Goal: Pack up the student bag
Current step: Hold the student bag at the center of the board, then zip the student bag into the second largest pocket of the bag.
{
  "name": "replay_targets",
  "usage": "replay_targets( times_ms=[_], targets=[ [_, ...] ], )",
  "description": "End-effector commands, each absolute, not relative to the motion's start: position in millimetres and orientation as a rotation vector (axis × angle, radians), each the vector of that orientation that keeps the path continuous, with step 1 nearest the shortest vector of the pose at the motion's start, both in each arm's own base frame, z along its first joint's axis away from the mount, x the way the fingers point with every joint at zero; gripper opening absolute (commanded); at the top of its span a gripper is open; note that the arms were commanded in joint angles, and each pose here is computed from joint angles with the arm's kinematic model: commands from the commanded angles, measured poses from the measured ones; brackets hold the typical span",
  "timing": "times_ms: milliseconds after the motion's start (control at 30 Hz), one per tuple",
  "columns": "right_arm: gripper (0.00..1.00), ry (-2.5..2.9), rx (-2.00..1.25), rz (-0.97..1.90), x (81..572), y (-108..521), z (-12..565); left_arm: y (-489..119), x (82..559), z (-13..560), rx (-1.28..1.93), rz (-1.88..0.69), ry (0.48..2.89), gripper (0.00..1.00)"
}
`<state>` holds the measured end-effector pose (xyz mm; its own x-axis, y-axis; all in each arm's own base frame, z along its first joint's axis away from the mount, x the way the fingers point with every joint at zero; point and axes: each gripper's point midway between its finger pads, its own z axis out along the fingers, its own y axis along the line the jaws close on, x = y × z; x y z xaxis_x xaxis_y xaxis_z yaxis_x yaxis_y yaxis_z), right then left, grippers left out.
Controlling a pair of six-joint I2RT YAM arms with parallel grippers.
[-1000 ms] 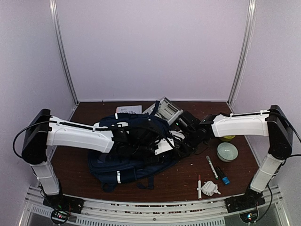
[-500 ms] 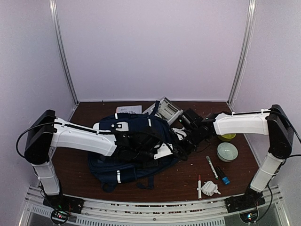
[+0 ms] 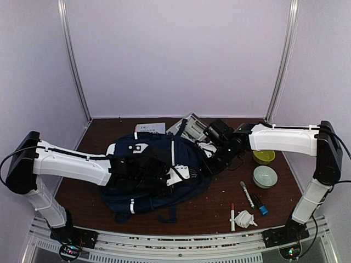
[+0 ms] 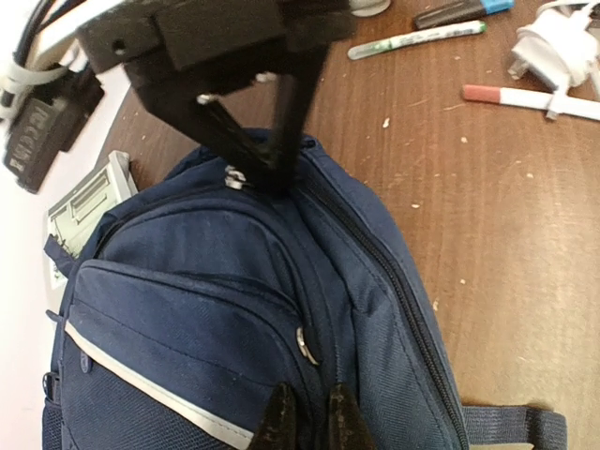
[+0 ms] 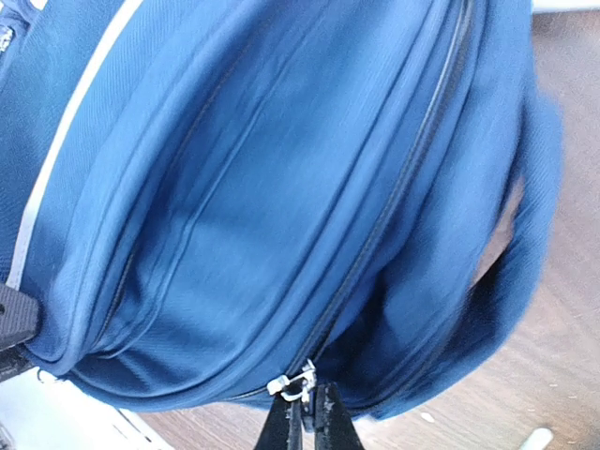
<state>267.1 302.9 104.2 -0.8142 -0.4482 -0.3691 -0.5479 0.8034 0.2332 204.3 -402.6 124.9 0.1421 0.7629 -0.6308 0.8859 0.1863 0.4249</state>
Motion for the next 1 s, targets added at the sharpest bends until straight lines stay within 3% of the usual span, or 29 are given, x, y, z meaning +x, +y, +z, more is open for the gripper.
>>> replay_targets(
  times_ms=[0, 300, 500, 667, 700, 800, 867, 900, 967],
  targets=[
    [0.00, 2.668, -0.639, -0.059, 309, 227, 121, -361, 163, 104, 1.752, -0.246, 1.710, 0.00],
    [0.00, 2.607, -0.616, -0.151, 368, 234, 144, -357, 97, 124, 1.877, -0.480, 1.603, 0.00],
    [0.00, 2.563, -0.672, -0.082, 389, 259, 158, -346, 84, 137, 1.884, -0.515, 1.580, 0.00],
    [0.00, 2.628, -0.787, 0.013, 380, 274, 116, -336, 94, 145, 1.718, -0.513, 1.565, 0.00],
    [0.00, 2.637, -0.816, 0.076, 371, 282, 107, -333, 98, 153, 1.649, -0.520, 1.570, 0.06],
    [0.00, 2.652, -0.884, 0.287, 340, 306, 90, -316, 121, 161, 1.381, -0.494, 1.658, 0.52],
    [0.00, 2.656, -0.915, 0.373, 322, 318, 83, -291, 155, 164, 1.078, -0.430, 1.777, 0.75],
    [0.00, 2.656, -0.924, 0.411, 315, 323, 81, -275, 171, 161, 0.943, -0.428, 1.855, 0.78],
    [0.00, 2.664, -0.931, 0.491, 303, 332, 75, -240, 200, 152, 0.683, -0.439, 2.035, 0.75]
  ],
)
